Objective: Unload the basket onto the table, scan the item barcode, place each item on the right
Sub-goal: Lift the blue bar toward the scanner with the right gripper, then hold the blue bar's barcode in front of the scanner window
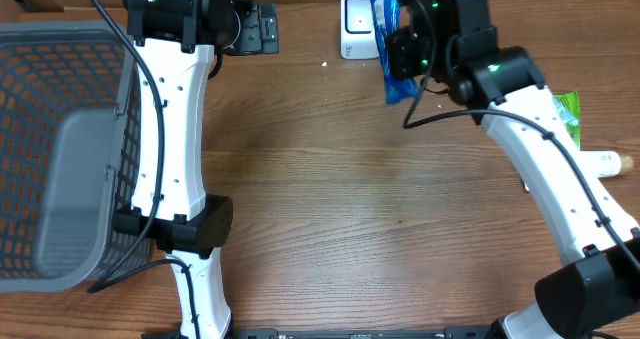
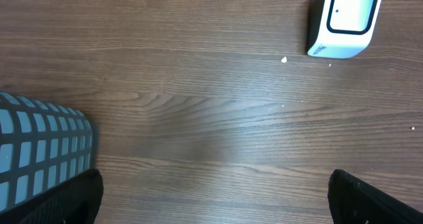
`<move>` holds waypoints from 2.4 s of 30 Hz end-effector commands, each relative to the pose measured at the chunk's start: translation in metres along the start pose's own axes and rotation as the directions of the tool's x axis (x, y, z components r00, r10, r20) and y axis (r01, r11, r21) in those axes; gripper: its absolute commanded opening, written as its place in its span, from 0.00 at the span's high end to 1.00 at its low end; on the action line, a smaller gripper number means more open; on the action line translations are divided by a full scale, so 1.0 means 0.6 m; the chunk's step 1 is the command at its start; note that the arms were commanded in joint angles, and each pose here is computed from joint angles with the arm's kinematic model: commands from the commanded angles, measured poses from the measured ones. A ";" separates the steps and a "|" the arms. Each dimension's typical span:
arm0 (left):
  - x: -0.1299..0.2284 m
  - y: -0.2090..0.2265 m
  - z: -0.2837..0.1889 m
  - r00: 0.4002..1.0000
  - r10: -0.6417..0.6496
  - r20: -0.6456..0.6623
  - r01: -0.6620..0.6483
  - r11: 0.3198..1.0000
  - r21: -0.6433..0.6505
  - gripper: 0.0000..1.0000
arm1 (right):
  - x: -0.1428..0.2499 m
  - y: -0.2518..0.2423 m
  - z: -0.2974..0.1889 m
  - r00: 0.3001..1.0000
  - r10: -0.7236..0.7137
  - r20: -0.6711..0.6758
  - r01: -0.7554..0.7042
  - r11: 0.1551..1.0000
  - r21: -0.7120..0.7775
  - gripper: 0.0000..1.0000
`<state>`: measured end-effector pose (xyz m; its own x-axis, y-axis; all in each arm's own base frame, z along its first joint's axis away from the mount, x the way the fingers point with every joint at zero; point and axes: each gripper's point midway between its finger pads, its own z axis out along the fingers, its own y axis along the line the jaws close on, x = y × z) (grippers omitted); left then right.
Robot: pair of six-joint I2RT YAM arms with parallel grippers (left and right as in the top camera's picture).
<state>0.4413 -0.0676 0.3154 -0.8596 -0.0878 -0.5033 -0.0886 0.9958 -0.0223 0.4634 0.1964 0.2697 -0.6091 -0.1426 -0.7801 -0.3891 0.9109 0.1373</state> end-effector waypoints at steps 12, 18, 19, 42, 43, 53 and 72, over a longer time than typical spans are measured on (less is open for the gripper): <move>-0.004 0.010 0.003 1.000 -0.008 0.003 0.008 1.000 -0.017 0.00 | -0.085 -0.090 0.071 0.820 -0.570 -0.041 0.506 0.690 0.518 0.96; -0.003 0.010 0.003 1.000 -0.008 0.003 0.008 1.000 -0.017 0.01 | -0.101 -0.104 0.120 0.732 -0.677 -0.081 0.584 0.561 0.587 0.96; -0.003 0.010 0.003 1.000 -0.008 0.003 0.008 1.000 -0.017 0.00 | -0.102 -0.106 0.130 0.722 -0.687 -0.081 0.587 0.547 0.596 0.96; -0.003 0.010 0.003 1.000 -0.008 0.003 0.008 1.000 -0.017 0.00 | -0.017 -0.161 0.315 0.468 -0.827 -0.310 0.728 0.162 0.666 0.96; -0.003 0.010 0.003 1.000 -0.008 0.003 0.008 1.000 -0.017 0.00 | -0.015 -0.163 0.317 0.470 -0.827 -0.307 0.726 0.165 0.668 0.96; -0.003 0.010 0.003 1.000 -0.008 0.003 0.008 1.000 -0.017 0.00 | -0.005 -0.181 0.332 0.459 -0.840 -0.291 0.732 0.172 0.659 0.96; -0.003 0.010 0.003 1.000 -0.008 0.003 0.008 1.000 -0.017 0.00 | -0.014 -0.168 0.336 0.439 -0.865 -0.244 0.726 0.181 0.663 0.96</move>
<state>0.4414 -0.0676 0.3154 -0.8595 -0.0874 -0.5036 -0.0883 0.9958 -0.0222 0.6441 0.1813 0.1328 -0.1152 -0.9483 -0.2956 -0.0760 0.3051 -0.9493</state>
